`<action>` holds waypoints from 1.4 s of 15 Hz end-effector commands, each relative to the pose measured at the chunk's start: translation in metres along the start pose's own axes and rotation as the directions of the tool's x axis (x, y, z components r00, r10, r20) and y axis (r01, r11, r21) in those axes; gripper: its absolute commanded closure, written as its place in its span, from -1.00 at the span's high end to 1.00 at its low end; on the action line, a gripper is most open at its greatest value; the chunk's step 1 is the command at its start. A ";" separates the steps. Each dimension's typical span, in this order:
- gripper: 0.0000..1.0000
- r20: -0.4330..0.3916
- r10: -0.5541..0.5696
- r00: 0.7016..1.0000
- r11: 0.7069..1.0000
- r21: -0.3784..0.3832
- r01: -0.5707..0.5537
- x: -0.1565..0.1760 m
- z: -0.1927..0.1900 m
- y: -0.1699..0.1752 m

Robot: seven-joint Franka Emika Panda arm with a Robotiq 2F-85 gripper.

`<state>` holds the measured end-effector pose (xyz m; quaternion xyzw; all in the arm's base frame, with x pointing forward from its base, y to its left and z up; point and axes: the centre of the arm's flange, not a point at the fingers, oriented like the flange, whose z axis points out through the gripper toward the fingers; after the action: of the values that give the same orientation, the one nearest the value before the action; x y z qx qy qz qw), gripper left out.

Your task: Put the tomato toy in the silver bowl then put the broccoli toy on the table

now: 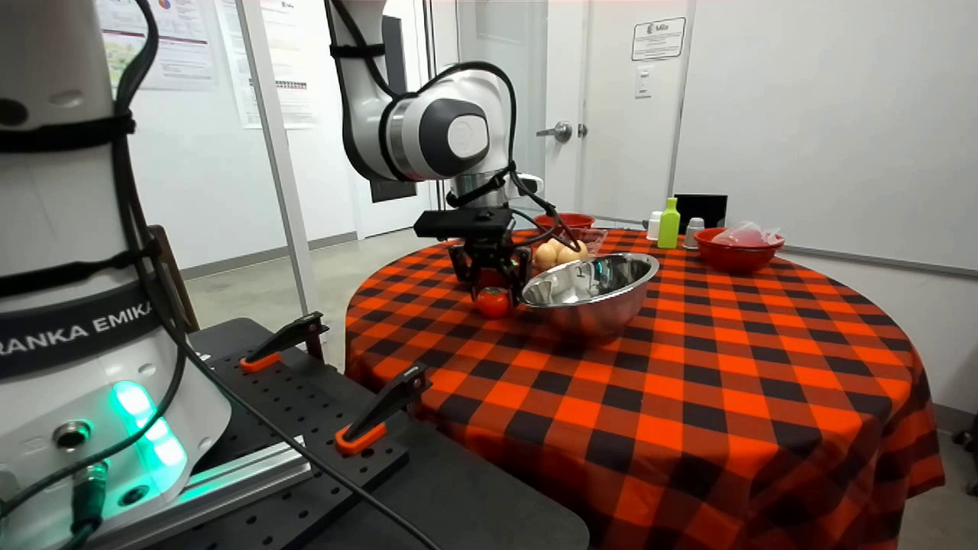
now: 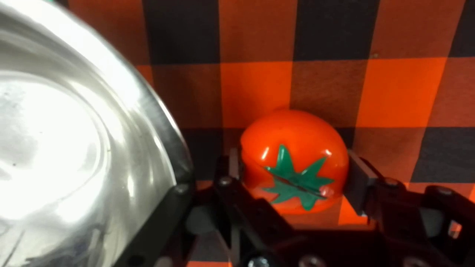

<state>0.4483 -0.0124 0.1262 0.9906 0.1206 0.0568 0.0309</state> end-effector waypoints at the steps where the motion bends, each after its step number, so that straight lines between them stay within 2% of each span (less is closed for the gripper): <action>1: -0.23 -0.025 0.004 1.000 1.000 -0.001 -0.004 -0.001 -0.009 -0.005; 8: -0.23 -0.092 -0.005 0.996 1.000 -0.025 0.003 -0.005 -0.051 -0.014; 12: -0.23 -0.133 0.016 0.991 0.998 -0.060 -0.024 -0.009 -0.080 -0.004; 17: -0.23 -0.179 0.095 0.979 0.987 -0.111 -0.116 -0.012 -0.106 0.043; 21: -0.23 -0.204 0.169 0.964 0.972 -0.128 -0.198 -0.014 -0.113 0.088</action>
<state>0.4435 -0.0843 0.2293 0.9846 0.0489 0.1482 0.0786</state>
